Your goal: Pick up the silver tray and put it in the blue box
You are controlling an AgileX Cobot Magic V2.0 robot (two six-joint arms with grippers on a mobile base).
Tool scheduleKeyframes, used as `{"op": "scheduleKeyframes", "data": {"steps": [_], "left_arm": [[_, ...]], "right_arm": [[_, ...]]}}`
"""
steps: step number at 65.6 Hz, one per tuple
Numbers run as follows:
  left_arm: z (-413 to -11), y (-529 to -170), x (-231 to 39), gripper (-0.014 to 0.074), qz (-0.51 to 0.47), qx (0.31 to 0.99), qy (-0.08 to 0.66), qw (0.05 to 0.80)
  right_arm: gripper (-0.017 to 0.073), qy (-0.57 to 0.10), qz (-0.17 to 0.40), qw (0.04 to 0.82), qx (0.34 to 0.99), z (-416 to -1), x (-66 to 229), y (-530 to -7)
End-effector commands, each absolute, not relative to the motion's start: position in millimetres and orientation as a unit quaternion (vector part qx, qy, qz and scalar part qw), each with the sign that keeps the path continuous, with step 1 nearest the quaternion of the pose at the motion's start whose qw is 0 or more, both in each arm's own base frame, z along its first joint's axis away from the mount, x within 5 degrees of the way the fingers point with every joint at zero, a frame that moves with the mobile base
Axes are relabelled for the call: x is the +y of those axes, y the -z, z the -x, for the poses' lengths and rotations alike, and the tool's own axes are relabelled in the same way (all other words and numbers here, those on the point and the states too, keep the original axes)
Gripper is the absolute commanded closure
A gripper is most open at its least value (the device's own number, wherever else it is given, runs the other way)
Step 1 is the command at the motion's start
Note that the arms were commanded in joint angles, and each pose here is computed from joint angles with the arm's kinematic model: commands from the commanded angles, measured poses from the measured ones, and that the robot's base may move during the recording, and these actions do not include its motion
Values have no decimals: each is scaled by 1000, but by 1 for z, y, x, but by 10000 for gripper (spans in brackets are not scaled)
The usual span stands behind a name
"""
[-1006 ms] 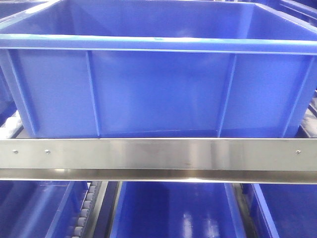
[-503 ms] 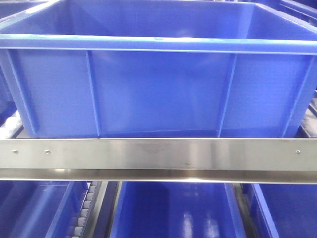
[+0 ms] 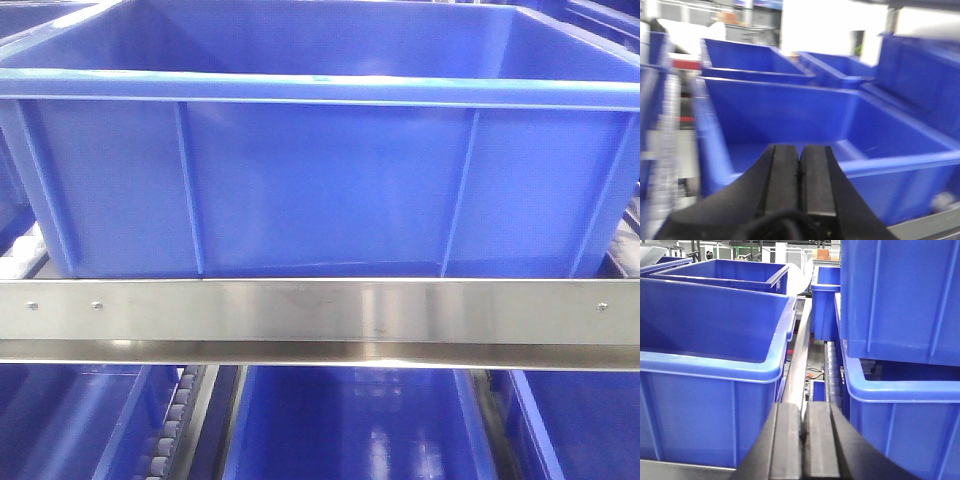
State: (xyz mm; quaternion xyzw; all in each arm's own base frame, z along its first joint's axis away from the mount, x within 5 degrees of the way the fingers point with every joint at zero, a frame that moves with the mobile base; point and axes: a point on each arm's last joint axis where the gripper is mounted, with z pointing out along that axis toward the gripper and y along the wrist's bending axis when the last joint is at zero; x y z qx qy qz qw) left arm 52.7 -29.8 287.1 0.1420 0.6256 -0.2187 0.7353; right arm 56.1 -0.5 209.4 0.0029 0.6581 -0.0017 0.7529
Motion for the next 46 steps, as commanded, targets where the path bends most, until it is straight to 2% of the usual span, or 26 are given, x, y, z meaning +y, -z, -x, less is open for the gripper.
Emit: {"op": "scheduleKeyframes", "data": {"steps": [1, 20, 36, 46], "left_arm": [[-47, -298, -24, 688, -152, 604, 183, 761], [-35, -273, -9, 688, -93, 605, 83, 787], [-47, -241, -7, 688, -43, 620, 59, 782], [-52, -222, -6, 688, -35, 602, 53, 796]], "right_arm": [[507, 8, -3, 788, 616, -53, -1, -218], [507, 8, -3, 788, 616, -53, -1, -218], [507, 8, -3, 788, 616, -53, -1, -218], [507, 8, -3, 788, 616, -53, -1, -218]]}}
